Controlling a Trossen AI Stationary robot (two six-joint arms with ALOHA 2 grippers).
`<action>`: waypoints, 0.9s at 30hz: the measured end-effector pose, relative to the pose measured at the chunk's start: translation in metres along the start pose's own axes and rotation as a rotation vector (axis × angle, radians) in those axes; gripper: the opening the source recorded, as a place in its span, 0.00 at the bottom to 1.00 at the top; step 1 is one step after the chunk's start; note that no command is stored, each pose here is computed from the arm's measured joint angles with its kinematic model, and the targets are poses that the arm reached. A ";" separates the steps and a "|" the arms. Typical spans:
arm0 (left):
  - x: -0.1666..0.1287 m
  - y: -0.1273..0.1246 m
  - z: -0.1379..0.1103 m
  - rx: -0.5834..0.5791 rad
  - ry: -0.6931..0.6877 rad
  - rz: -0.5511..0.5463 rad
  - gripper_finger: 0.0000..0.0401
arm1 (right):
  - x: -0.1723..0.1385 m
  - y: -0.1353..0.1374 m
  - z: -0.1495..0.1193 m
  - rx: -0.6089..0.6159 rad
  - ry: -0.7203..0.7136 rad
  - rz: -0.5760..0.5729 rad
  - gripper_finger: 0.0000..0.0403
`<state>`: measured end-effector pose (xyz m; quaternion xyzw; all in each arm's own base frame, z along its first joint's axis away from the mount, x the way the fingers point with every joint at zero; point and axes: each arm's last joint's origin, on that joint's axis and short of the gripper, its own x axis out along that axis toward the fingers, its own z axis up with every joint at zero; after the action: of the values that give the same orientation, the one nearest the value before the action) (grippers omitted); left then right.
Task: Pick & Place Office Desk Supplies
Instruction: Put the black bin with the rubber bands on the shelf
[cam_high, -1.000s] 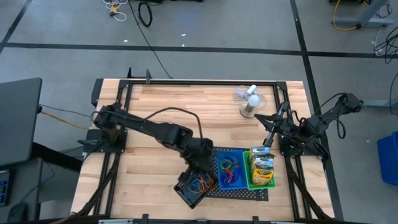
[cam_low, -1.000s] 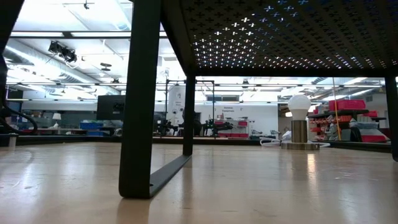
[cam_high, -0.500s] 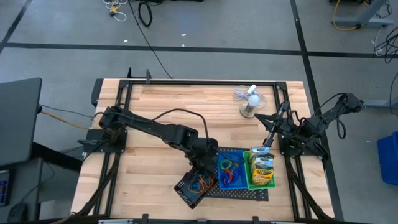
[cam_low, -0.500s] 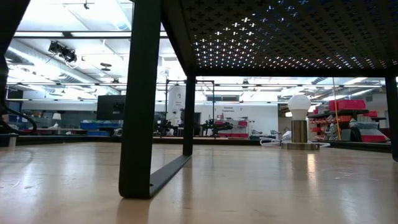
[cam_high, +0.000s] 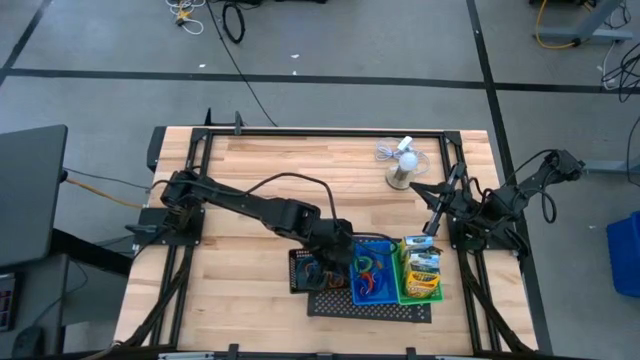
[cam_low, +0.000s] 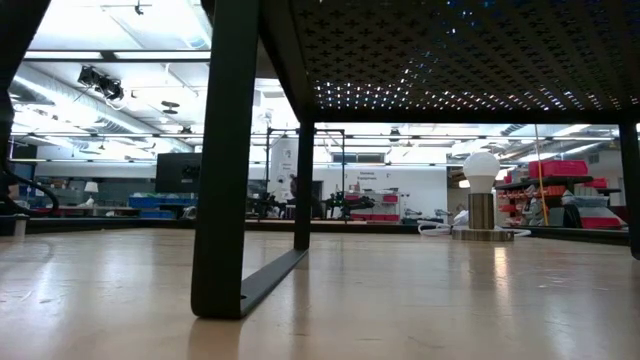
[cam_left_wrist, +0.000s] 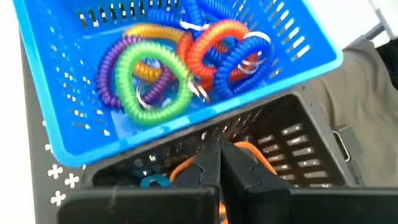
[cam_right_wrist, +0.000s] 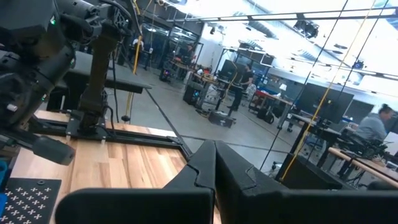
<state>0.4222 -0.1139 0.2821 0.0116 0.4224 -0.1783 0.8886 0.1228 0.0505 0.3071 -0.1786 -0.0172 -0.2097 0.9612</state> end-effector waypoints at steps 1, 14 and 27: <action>0.000 0.000 0.001 0.004 -0.006 0.000 0.00 | 0.000 0.000 0.000 0.000 0.000 0.000 0.01; 0.000 0.000 0.003 0.023 -0.029 -0.006 0.00 | 0.000 0.000 0.000 0.000 0.000 0.000 0.00; -0.033 -0.003 0.002 0.015 -0.005 0.110 0.00 | 0.000 0.000 0.000 -0.001 0.000 0.000 0.01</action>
<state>0.4036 -0.1074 0.3084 0.0409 0.4175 -0.1325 0.8980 0.1228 0.0505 0.3071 -0.1791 -0.0170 -0.2097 0.9611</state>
